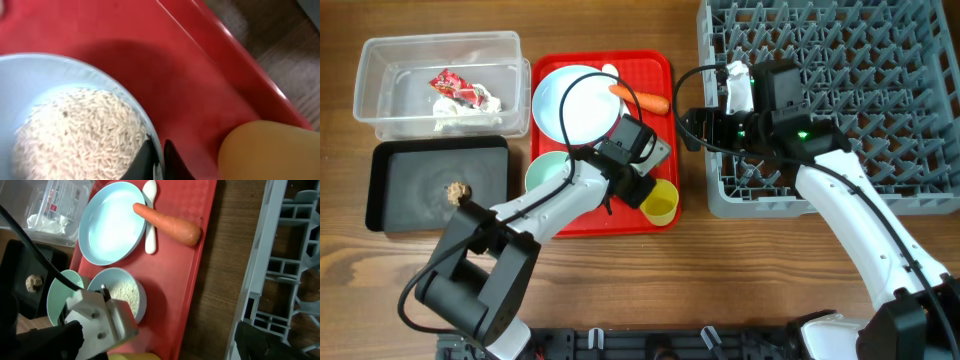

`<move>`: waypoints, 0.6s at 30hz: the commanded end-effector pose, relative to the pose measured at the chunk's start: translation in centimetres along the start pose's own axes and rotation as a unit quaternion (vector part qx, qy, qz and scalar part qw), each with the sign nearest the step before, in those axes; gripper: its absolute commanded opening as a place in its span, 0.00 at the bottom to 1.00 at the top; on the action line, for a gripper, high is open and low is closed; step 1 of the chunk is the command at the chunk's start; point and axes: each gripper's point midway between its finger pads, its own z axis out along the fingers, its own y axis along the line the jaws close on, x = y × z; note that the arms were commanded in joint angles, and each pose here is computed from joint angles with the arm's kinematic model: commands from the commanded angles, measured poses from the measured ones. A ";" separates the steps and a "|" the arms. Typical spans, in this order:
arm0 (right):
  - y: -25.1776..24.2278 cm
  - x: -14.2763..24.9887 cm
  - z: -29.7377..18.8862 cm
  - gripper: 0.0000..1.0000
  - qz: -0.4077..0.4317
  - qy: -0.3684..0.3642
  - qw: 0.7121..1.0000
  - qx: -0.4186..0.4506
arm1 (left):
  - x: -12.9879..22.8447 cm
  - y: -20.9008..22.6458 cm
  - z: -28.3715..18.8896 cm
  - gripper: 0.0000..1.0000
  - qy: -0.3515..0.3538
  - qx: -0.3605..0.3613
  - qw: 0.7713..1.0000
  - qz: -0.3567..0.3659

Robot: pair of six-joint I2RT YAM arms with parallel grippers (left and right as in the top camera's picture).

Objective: Sort waste into correct bins and load items into the dishwasher rack
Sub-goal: 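Grasp the blue rice bowl rim with the left gripper, then carry the rice bowl left and pour the rice onto the black tray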

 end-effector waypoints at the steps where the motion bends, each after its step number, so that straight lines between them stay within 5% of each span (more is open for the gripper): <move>1: 0.0 -0.5 0.0 0.99 -0.013 -0.004 1.000 0.003 | -0.7 0.1 0.5 0.04 -0.011 -0.002 1.000 -0.014; 8: 0.0 -0.5 0.0 1.00 -0.013 -0.004 1.000 0.004 | -3.6 0.5 -1.8 0.04 -0.057 -0.011 0.997 -0.041; 18: -0.6 -1.8 -0.3 0.99 -0.013 -0.030 0.999 0.015 | -6.9 3.5 -9.8 0.04 -0.128 -0.028 0.972 -0.195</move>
